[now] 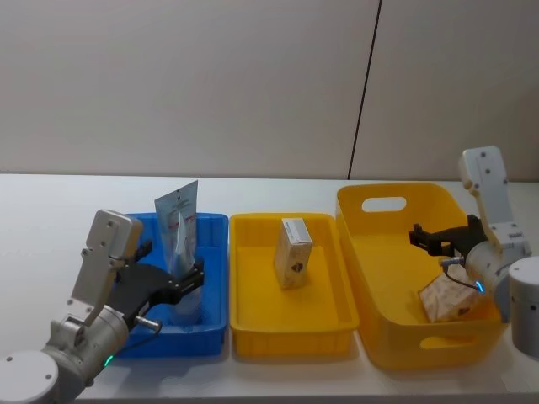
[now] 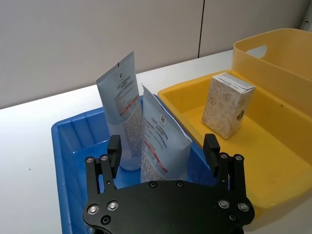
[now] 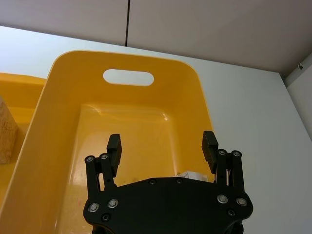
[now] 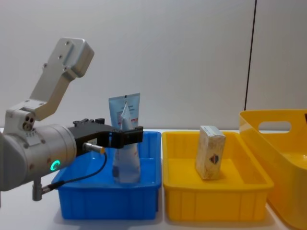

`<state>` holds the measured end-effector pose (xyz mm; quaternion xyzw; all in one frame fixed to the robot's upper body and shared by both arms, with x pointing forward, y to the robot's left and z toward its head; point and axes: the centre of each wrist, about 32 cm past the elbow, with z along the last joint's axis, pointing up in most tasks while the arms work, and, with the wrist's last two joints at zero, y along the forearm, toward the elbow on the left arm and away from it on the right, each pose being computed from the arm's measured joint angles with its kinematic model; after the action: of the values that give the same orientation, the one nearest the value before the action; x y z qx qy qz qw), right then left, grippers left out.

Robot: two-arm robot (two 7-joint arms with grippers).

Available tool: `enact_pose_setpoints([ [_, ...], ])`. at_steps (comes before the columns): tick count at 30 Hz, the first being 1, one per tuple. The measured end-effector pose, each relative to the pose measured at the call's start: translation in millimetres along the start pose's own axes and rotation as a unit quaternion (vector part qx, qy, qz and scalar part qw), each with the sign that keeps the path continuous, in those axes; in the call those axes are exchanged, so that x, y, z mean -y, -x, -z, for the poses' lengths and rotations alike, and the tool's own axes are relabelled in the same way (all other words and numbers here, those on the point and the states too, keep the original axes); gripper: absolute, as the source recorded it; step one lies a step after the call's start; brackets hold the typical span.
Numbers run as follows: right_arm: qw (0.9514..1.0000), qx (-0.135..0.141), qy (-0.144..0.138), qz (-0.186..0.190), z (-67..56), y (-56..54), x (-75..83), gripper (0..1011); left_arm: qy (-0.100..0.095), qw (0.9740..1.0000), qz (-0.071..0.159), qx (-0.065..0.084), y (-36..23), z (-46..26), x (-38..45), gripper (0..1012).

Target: Bimanual collaborative sorting of washing and personal care products

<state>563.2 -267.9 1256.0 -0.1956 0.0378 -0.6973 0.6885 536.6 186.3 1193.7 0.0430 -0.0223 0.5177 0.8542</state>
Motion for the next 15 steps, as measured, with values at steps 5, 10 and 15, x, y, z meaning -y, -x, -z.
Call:
enact_pose_setpoints([
  [5, 1.0000, 0.000, 0.000, 0.000, 0.0, 0.0, 0.0, 1003, 0.000, 1.0000, 0.001, -0.004, -0.3, 1.1, 3.4, 1001],
  [10, 1.0000, 0.000, 0.000, 0.000, 0.0, 0.0, 0.0, 1003, -0.003, 1.0000, 0.001, -0.008, -0.9, 2.8, 7.0, 1001],
  [15, 1.0000, 0.000, 0.000, 0.000, 0.0, 0.0, 0.0, 1003, -0.007, 0.9999, 0.002, -0.012, -0.9, 5.1, 10.3, 1001],
])
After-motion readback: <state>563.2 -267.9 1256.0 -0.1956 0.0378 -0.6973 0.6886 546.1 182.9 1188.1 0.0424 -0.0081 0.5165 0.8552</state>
